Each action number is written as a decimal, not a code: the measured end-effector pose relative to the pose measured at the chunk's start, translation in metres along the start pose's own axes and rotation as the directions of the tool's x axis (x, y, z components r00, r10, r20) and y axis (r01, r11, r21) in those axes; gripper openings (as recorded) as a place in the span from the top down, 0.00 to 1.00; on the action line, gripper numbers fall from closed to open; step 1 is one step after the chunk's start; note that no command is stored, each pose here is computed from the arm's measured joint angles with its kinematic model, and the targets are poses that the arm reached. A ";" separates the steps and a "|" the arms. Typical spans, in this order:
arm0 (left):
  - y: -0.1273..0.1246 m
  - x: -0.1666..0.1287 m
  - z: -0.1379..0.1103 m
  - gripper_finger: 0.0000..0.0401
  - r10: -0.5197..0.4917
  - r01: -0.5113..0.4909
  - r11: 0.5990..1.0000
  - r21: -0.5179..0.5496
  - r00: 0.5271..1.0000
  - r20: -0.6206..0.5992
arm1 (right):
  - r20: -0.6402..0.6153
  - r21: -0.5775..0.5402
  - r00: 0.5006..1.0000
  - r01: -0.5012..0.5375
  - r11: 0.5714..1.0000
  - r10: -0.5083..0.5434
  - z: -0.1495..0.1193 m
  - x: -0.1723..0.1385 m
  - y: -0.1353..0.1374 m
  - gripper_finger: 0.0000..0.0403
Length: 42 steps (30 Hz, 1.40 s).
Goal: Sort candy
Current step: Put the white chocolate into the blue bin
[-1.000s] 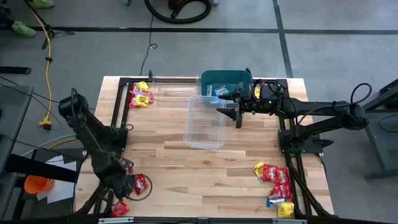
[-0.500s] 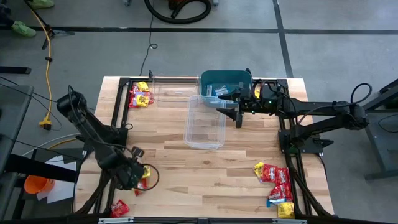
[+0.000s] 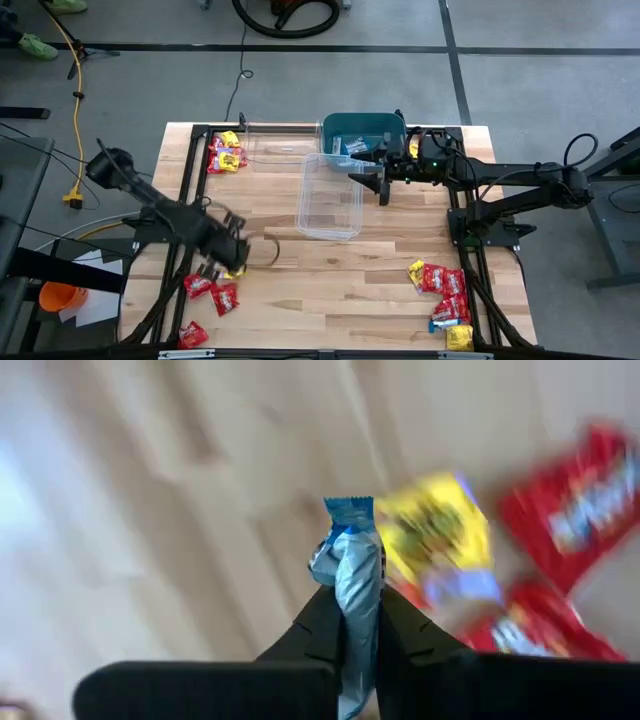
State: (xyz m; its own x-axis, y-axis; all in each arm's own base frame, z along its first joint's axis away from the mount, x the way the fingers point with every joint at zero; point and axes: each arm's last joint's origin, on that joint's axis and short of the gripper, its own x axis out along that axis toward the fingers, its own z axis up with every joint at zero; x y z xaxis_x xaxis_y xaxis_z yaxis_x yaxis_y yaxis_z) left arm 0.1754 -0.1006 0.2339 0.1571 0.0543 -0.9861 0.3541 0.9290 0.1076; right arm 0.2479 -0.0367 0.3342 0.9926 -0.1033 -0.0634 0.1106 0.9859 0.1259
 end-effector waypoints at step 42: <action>0.223 -0.086 0.077 0.98 0.561 -0.001 0.828 -0.561 0.028 0.827 | 0.257 -0.021 0.965 -0.048 0.999 0.051 0.025 -0.003 0.004 0.34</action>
State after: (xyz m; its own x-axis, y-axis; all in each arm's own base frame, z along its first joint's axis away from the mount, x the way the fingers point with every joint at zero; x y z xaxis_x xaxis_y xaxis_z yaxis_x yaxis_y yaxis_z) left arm 0.3112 0.0735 0.3526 0.9658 0.2196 0.1380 -0.2243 0.9743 0.0192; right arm 0.2462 -0.0353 0.3596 0.9763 -0.0829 0.1998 0.0622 0.9922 0.1076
